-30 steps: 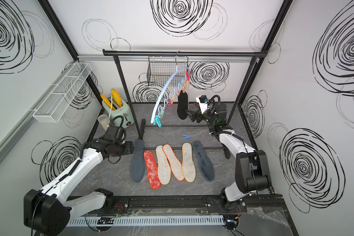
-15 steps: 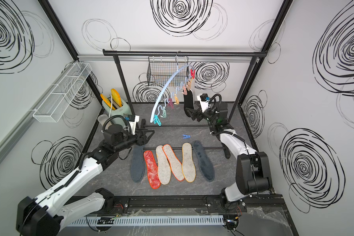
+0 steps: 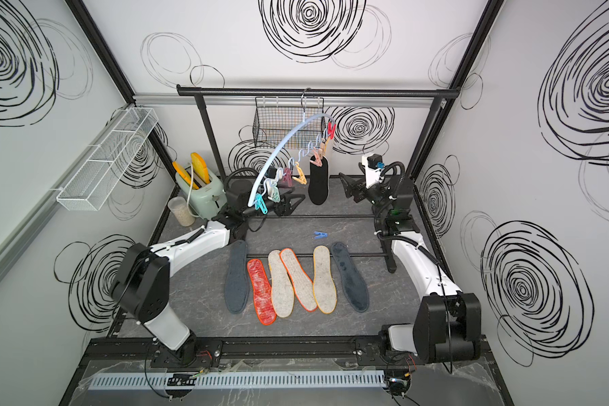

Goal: Take the shoe insoles off the hanger
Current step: Remove the insole from the hanger.

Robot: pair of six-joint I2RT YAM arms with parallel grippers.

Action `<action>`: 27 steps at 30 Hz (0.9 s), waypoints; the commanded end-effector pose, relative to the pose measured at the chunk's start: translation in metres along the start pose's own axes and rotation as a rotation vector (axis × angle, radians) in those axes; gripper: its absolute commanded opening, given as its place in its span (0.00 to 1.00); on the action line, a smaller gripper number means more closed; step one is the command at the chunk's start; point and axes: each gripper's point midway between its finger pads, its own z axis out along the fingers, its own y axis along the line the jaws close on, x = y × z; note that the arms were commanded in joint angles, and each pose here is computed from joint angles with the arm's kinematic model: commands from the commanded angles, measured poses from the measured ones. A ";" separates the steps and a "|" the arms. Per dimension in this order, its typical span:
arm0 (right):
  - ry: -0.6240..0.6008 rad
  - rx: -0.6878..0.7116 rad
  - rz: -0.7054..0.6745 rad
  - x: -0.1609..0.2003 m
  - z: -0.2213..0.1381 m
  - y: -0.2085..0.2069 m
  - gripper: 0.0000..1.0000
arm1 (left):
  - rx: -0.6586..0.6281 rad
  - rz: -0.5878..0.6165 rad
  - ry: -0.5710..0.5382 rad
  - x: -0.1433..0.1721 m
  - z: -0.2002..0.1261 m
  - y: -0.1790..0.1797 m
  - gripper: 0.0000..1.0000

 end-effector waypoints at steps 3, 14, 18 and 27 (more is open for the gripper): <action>-0.024 0.028 0.025 -0.006 -0.008 -0.009 0.80 | 0.080 0.106 -0.049 -0.019 0.018 0.020 0.76; -0.017 0.013 0.018 -0.001 -0.008 -0.010 0.80 | 0.145 0.189 -0.032 -0.005 0.057 0.054 0.81; -0.014 0.018 0.014 0.000 -0.009 -0.011 0.80 | 0.241 0.218 -0.057 -0.003 0.071 0.044 0.81; -0.012 0.034 0.010 0.000 -0.012 -0.015 0.80 | 0.350 0.222 -0.025 0.015 0.090 0.011 0.65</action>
